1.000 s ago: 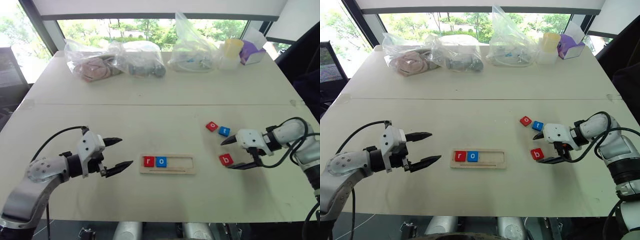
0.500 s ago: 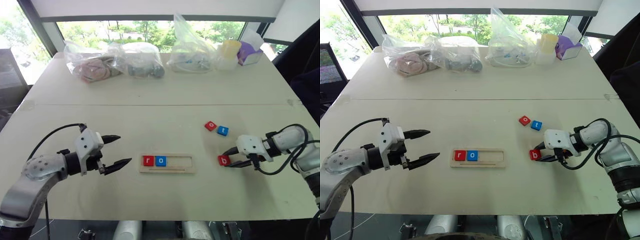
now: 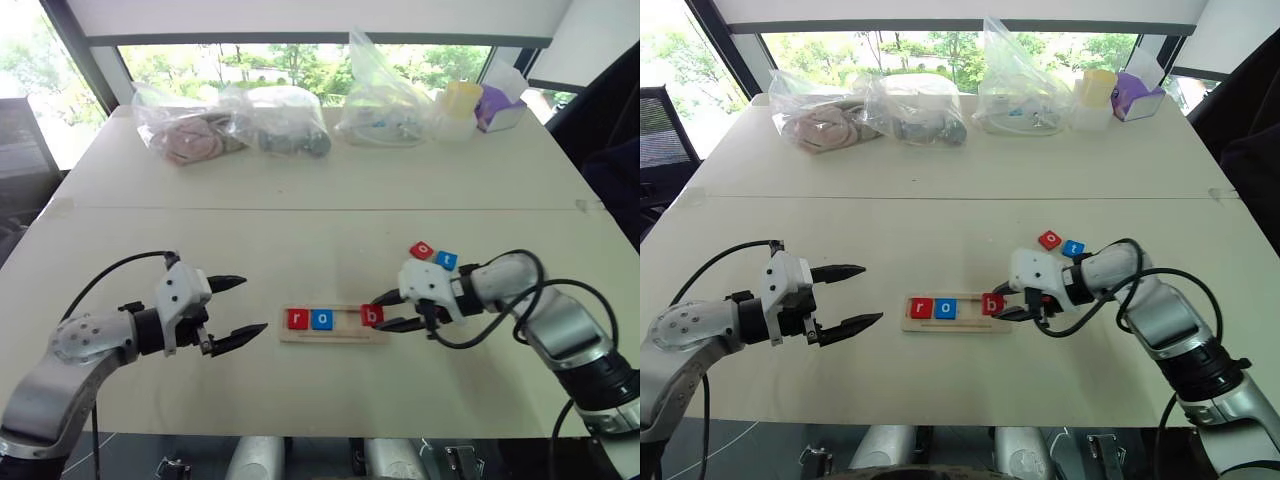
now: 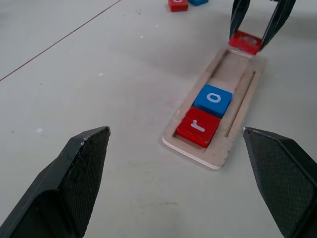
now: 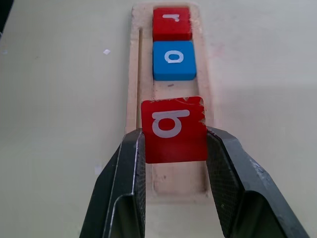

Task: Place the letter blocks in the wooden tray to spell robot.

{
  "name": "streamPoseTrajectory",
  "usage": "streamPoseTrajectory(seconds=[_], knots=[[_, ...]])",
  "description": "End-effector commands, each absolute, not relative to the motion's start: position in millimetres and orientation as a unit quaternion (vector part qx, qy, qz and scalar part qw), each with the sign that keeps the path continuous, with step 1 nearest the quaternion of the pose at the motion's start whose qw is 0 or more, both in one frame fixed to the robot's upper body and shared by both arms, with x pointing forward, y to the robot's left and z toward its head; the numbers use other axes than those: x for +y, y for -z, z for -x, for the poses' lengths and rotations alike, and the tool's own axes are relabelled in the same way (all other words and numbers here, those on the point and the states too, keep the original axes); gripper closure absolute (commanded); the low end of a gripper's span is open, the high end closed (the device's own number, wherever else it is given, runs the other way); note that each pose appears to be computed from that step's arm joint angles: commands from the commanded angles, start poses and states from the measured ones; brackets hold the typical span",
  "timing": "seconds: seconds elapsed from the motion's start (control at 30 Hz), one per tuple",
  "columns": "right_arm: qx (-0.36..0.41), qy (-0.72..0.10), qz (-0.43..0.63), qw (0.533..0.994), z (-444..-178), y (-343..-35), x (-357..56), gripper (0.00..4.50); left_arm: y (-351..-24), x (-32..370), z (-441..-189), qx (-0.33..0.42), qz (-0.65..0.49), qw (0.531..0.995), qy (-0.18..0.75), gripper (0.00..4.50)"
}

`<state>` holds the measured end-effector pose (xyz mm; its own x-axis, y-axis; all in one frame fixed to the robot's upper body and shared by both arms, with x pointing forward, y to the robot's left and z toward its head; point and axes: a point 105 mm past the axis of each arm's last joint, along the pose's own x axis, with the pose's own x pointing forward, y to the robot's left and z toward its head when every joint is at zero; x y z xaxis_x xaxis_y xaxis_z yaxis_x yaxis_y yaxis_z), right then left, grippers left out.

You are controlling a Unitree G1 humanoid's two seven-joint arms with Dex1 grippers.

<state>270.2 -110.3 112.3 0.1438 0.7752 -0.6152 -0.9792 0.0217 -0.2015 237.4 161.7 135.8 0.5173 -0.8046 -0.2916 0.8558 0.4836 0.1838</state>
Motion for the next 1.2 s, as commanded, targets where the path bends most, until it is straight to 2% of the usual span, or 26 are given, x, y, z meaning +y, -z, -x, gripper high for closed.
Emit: streamPoseTrajectory(seconds=[0.03,0.5,1.2], knots=[[0.137,-0.640,0.317,0.687,-269,-119,-86,3.38,-144,154,-232,0.062,-0.167,0.850,0.496,0.00],[0.157,-0.616,0.312,0.706,-277,-112,-73,3.38,-142,151,-230,0.060,-0.164,0.859,0.481,0.00],[0.175,-0.612,0.326,0.699,-276,-108,-78,3.38,-141,149,-233,0.053,-0.164,0.861,0.479,0.00]])
